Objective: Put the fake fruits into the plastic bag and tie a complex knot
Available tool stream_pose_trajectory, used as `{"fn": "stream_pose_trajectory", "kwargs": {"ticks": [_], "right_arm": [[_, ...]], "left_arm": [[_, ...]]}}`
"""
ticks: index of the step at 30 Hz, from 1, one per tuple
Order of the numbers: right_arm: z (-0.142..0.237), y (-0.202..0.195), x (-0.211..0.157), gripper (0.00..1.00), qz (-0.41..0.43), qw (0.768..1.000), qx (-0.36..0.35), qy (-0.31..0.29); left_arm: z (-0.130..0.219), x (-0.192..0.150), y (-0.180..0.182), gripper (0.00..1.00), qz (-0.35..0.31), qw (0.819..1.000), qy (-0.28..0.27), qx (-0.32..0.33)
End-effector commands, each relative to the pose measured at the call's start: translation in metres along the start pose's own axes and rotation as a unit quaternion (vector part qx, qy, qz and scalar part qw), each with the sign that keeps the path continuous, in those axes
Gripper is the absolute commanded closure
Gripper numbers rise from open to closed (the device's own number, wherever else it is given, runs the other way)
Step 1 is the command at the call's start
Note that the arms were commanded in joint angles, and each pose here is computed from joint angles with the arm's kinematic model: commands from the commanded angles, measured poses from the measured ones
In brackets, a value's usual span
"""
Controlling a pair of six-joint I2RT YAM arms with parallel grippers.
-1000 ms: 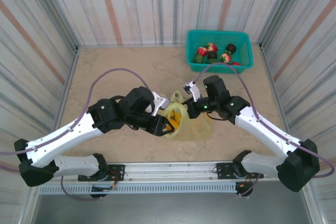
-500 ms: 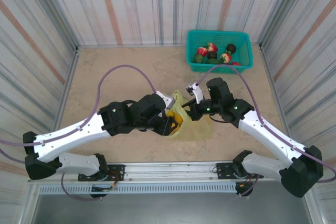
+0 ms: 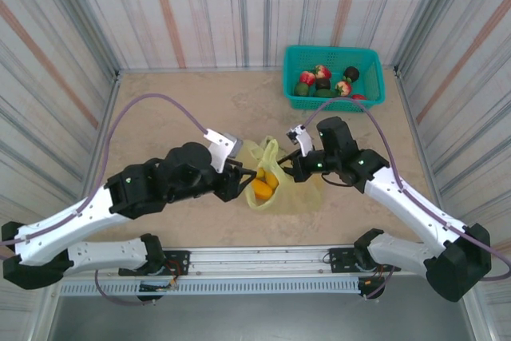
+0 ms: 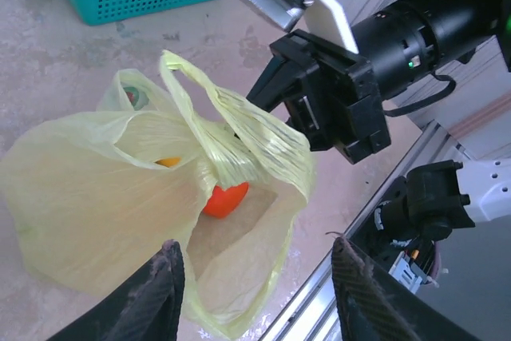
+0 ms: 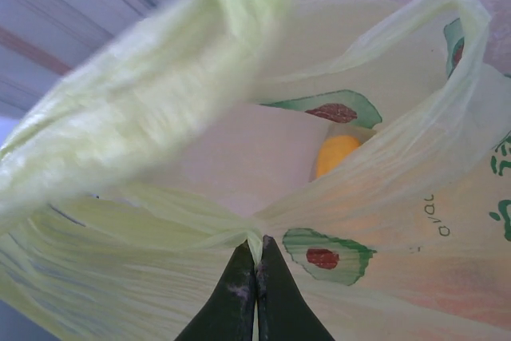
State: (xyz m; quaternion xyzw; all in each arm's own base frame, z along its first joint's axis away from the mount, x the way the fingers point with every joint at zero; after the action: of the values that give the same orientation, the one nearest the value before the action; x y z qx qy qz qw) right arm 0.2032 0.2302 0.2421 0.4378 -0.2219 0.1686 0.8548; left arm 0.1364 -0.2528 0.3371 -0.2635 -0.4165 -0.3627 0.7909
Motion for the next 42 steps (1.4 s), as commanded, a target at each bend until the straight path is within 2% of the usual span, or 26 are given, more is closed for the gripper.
{"fn": "stream_pose_trajectory", "kwargs": {"ticks": [1, 5, 8, 12, 16, 20, 24, 27, 29, 32, 36, 42], "right_arm": [[0.015, 0.01, 0.014, 1.0, 0.014, 1.0, -0.008, -0.022], [0.023, 0.014, 0.019, 1.0, 0.022, 0.999, -0.011, -0.033], [0.024, 0.014, 0.019, 1.0, 0.026, 0.999, -0.014, -0.032], [0.022, 0.015, 0.02, 1.0, 0.027, 0.999, -0.01, -0.031], [0.021, 0.017, 0.022, 1.0, 0.029, 0.999, -0.006, -0.032], [0.021, 0.018, 0.023, 1.0, 0.03, 0.999, -0.004, -0.032], [0.022, 0.021, 0.024, 1.0, 0.03, 0.999, 0.001, -0.034], [0.022, 0.022, 0.025, 1.0, 0.029, 0.999, 0.003, -0.035], [0.024, 0.023, 0.026, 1.0, 0.031, 0.999, 0.002, -0.039], [0.03, 0.025, 0.03, 1.0, 0.035, 0.998, -0.005, -0.05], [0.045, 0.03, 0.044, 1.0, 0.045, 0.995, -0.014, -0.086], [0.07, 0.036, 0.064, 1.0, 0.057, 0.989, -0.039, -0.134]], "left_arm": [[-0.013, -0.004, -0.005, 0.48, -0.009, 0.999, 0.031, -0.018], [-0.032, -0.009, -0.017, 0.47, 0.001, 0.997, 0.061, -0.051], [-0.045, -0.01, -0.013, 0.41, 0.007, 0.996, 0.079, -0.031], [-0.061, 0.009, -0.01, 0.27, 0.023, 0.998, 0.036, -0.038], [-0.072, 0.027, 0.004, 0.27, 0.055, 0.998, 0.004, -0.04], [-0.076, 0.041, 0.005, 0.27, 0.066, 0.995, -0.031, -0.073], [-0.086, 0.042, 0.004, 0.29, 0.072, 0.992, -0.033, -0.099], [-0.091, 0.045, 0.006, 0.36, 0.079, 0.99, -0.032, -0.111], [-0.094, 0.046, 0.006, 0.47, 0.078, 0.989, -0.029, -0.121], [-0.094, 0.047, 0.012, 0.73, 0.08, 0.99, -0.026, -0.115], [-0.086, 0.054, 0.032, 1.0, 0.1, 0.988, -0.051, -0.101], [-0.058, 0.087, 0.067, 1.0, 0.09, 0.988, -0.109, -0.056]]}}
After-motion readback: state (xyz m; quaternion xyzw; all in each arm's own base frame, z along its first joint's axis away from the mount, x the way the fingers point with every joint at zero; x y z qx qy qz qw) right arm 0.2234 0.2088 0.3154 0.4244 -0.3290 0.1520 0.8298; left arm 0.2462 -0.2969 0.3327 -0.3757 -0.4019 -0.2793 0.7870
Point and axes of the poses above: each hand's point on the last joint's axis, 136 mm out from that joint toward the fingers, its own z axis back along the fingers, its own y axis along the line the jaws close on, x = y × z, the point moved 3 cm from there along z, back along the fingers, and after that the axes turned 15 degrees about -z, right-handed, at the moved point
